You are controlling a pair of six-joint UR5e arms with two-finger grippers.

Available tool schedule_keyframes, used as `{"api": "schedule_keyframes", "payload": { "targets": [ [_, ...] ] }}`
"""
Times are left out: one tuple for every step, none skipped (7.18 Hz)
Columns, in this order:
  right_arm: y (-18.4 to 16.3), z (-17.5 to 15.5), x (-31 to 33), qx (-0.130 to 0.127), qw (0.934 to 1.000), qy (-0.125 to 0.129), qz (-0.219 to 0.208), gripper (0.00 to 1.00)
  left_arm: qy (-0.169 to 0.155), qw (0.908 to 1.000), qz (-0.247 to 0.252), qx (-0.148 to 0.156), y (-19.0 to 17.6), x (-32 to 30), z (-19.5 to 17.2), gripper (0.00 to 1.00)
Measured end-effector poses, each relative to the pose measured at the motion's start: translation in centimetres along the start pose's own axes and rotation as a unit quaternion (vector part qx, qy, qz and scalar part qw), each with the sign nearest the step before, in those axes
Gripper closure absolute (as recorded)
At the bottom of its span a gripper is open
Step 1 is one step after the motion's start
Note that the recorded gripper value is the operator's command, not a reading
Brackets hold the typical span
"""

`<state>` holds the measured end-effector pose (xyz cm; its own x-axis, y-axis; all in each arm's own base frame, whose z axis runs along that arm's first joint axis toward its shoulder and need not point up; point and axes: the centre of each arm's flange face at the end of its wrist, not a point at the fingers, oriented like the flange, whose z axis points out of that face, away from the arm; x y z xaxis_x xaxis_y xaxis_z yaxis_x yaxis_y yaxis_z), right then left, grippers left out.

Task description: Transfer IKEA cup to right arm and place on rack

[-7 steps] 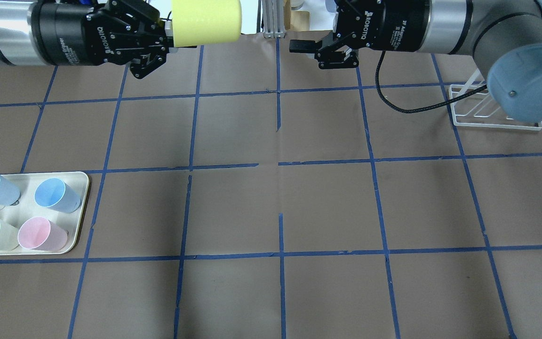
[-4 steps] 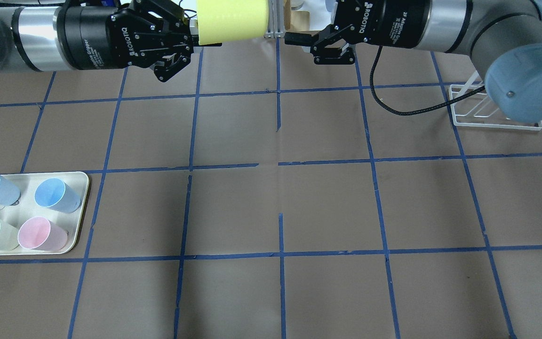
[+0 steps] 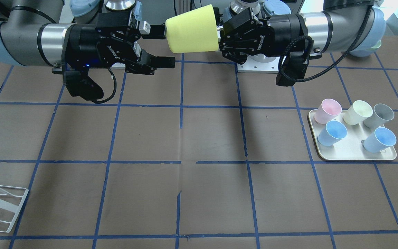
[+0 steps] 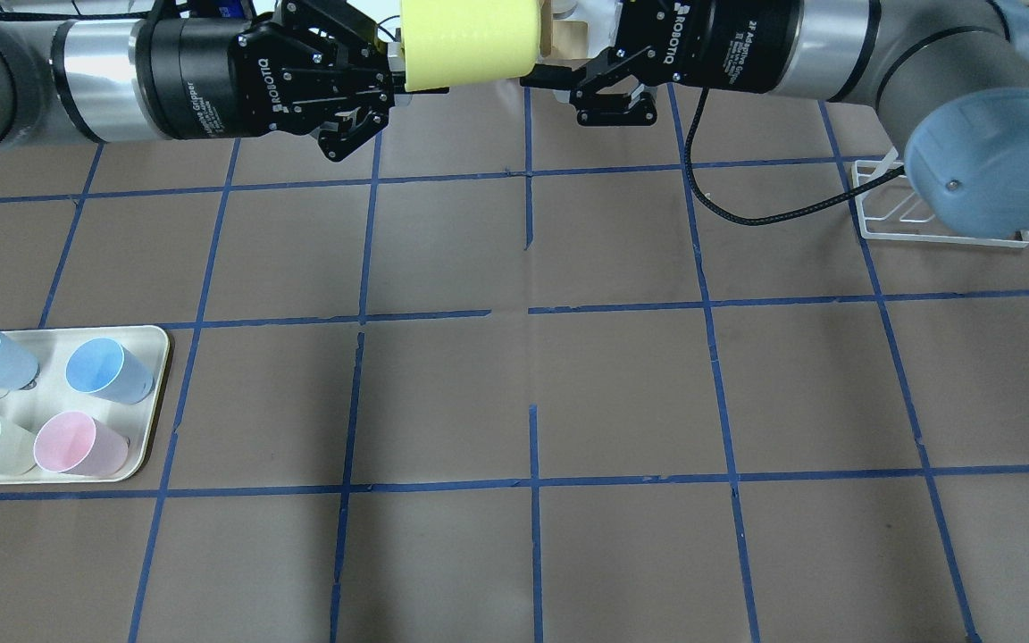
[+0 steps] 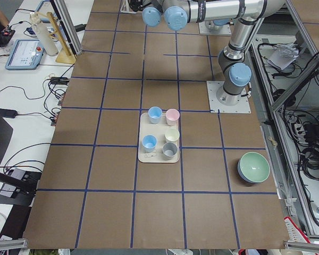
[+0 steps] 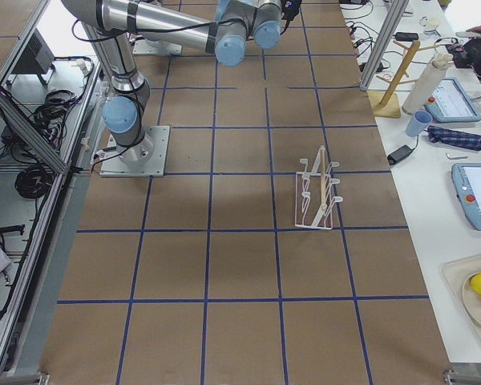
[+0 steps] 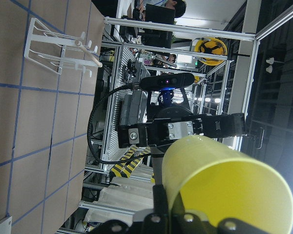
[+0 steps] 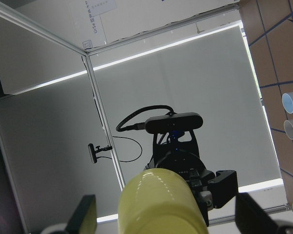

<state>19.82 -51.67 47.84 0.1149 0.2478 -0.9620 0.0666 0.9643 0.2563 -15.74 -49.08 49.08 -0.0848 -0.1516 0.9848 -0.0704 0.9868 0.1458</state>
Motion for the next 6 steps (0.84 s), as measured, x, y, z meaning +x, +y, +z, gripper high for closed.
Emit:
{"api": "schedule_keyframes", "payload": {
  "targets": [
    [0.13, 0.24, 0.05, -0.002, 1.0, 0.001, 0.006, 0.0, 0.0, 1.0, 0.0, -0.001, 0.06, -0.1, 0.08, 1.0],
    [0.26, 0.33, 0.01, -0.003, 0.9999, 0.001, 0.016, 0.02, 0.0, 1.0, -0.001, -0.001, 0.11, -0.37, 0.15, 1.0],
    [0.47, 0.39, -0.11, -0.003, 0.9997, 0.001, 0.024, 0.06, 0.0, 1.0, -0.001, -0.002, 0.14, -0.57, 0.19, 1.0],
    [0.83, 0.45, -0.35, -0.004, 0.9995, 0.002, 0.03, 0.11, 0.0, 1.0, -0.002, -0.002, 0.16, -0.68, 0.22, 1.0],
    [1.05, 0.48, -0.48, -0.004, 0.9993, 0.003, 0.038, 0.18, 0.0, 1.0, -0.002, -0.002, 0.16, -0.73, 0.23, 1.0],
    [1.11, 0.49, -0.47, -0.005, 0.9991, 0.004, 0.041, 0.21, 0.001, 1.0, -0.003, -0.002, 0.16, -0.74, 0.23, 1.0]
  ]
}}
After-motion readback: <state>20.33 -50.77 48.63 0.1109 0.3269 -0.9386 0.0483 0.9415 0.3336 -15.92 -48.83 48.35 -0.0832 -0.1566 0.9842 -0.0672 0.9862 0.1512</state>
